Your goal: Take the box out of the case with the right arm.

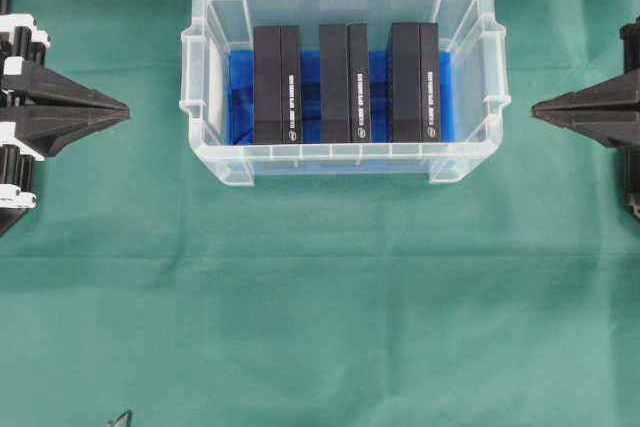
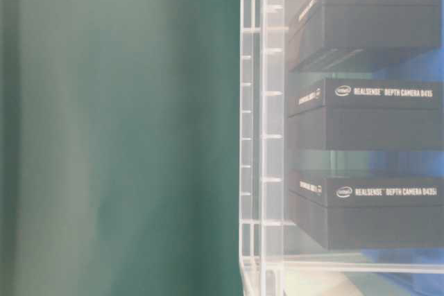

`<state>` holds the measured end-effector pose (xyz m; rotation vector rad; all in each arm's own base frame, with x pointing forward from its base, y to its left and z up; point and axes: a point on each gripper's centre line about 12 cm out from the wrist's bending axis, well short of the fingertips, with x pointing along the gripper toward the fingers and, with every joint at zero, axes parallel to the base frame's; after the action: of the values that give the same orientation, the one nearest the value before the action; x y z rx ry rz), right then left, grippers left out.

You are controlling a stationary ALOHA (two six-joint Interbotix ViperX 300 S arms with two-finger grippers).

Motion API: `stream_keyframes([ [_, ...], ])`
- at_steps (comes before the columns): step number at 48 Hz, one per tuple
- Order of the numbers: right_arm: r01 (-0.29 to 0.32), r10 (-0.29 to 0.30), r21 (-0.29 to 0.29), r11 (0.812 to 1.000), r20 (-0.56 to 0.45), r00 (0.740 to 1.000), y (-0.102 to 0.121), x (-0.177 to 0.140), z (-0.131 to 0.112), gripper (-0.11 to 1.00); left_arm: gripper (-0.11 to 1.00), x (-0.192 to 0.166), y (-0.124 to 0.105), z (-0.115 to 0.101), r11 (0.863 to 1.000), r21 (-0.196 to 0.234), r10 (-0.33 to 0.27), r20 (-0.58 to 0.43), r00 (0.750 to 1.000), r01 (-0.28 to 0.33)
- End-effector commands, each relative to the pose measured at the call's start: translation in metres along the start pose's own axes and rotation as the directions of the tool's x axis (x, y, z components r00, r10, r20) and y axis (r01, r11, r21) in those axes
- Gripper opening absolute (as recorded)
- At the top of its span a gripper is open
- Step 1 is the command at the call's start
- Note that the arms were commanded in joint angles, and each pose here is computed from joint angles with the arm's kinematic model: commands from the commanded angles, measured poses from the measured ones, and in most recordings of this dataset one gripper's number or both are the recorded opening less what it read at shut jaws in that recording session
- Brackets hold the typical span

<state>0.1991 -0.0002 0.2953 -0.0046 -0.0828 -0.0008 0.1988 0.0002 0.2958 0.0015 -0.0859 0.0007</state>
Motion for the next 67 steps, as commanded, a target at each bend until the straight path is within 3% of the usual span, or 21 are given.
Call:
stream_keyframes([
  [1, 0.006, -0.006, 0.009, 1.000, -0.008, 1.000, -0.001, 0.003, 0.000, 0.00, 0.00, 0.003, -0.002, 0.004, 1.000, 0.025, -0.012, -0.020, 1.000, 0.013],
  [11, 0.016, -0.005, 0.077, 0.997, -0.145, 0.989, -0.001, 0.011, -0.007, 0.00, 0.00, 0.002, -0.002, 0.008, 1.000, 0.019, -0.011, -0.046, 0.999, 0.011],
  [22, 0.024, -0.005, 0.177, 0.984, -0.109, 0.994, -0.001, 0.020, 0.047, 0.00, 0.00, -0.001, -0.001, 0.053, 1.000, -0.002, -0.008, 0.014, 1.000, 0.008],
  [37, 0.041, -0.016, 0.177, 0.983, -0.141, 0.990, -0.004, 0.024, 0.118, 0.00, 0.00, 0.001, 0.000, 0.114, 1.000, -0.008, 0.001, -0.087, 0.996, -0.002],
  [54, 0.069, -0.027, 0.182, 0.981, -0.222, 0.975, -0.006, 0.023, 0.121, 0.00, 0.00, 0.001, 0.000, 0.120, 1.000, -0.011, 0.004, -0.172, 0.985, -0.006],
  [61, 0.096, -0.025, 0.177, 0.980, -0.366, 0.930, -0.006, 0.020, 0.114, 0.00, 0.00, -0.002, -0.001, 0.120, 1.000, -0.009, 0.002, -0.321, 0.947, -0.005],
  [64, 0.110, -0.024, 0.170, 0.979, -0.441, 0.897, -0.006, 0.018, 0.113, 0.00, 0.00, -0.005, -0.001, 0.120, 1.000, -0.012, -0.002, -0.398, 0.917, -0.002],
  [67, 0.128, -0.023, 0.160, 0.979, -0.536, 0.844, -0.006, 0.016, 0.110, 0.00, 0.00, -0.007, -0.003, 0.117, 1.000, -0.012, -0.007, -0.483, 0.875, 0.001],
])
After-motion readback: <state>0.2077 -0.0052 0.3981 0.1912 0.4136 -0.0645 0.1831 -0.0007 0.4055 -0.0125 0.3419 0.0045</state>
